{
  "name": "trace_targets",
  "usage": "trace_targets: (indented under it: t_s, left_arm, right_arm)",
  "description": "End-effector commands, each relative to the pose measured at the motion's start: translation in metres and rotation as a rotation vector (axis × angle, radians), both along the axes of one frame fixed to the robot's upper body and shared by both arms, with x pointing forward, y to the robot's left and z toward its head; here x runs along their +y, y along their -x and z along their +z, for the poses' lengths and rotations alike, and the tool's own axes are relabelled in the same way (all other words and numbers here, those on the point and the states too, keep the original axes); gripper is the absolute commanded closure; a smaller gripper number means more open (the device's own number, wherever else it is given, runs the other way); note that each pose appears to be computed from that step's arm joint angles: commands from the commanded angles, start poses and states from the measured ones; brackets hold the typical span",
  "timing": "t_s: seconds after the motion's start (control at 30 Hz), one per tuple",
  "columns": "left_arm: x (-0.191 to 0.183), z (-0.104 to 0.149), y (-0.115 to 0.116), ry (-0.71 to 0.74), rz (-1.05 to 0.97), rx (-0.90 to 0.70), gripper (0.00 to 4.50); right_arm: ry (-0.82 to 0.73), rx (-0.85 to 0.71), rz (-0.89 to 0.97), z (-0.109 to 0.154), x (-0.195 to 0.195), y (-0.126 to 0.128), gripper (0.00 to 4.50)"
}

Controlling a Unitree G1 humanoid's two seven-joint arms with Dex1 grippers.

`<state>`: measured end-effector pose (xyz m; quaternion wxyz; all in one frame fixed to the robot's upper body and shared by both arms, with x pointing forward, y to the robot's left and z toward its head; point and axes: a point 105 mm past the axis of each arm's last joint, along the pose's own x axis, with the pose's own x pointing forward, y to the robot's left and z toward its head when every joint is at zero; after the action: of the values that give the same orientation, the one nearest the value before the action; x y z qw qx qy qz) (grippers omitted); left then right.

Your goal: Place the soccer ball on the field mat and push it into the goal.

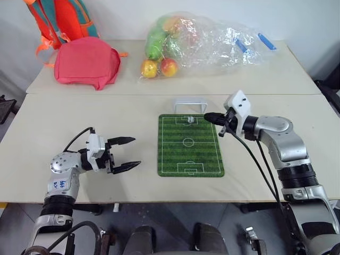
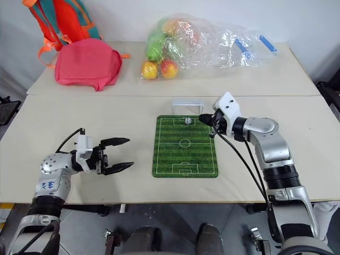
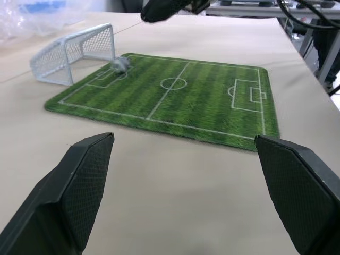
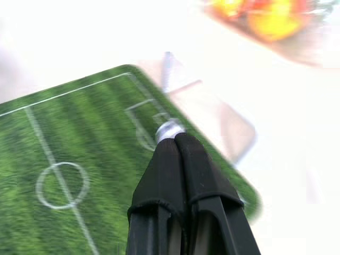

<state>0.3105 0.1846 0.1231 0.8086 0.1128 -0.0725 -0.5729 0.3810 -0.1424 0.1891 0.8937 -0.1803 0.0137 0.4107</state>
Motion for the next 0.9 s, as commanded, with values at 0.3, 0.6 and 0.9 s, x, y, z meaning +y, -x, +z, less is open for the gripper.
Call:
trace_targets:
  t_s: [0.3,0.6,0.9]
  left_arm:
    - [0.007,0.017,-0.015,0.028,0.044,-0.066,0.0]
    - [0.051,0.011,-0.018,0.16,0.244,-0.017,0.0]
    - [0.057,0.0,-0.006,0.111,0.204,0.037,0.0]
  right_arm:
    - [-0.024,-0.072,-0.034,0.022,-0.054,0.028,4.48]
    - [-0.086,0.116,0.009,-0.032,-0.128,0.081,3.19]
    - [-0.067,0.097,0.094,-0.031,-0.144,0.089,0.19]
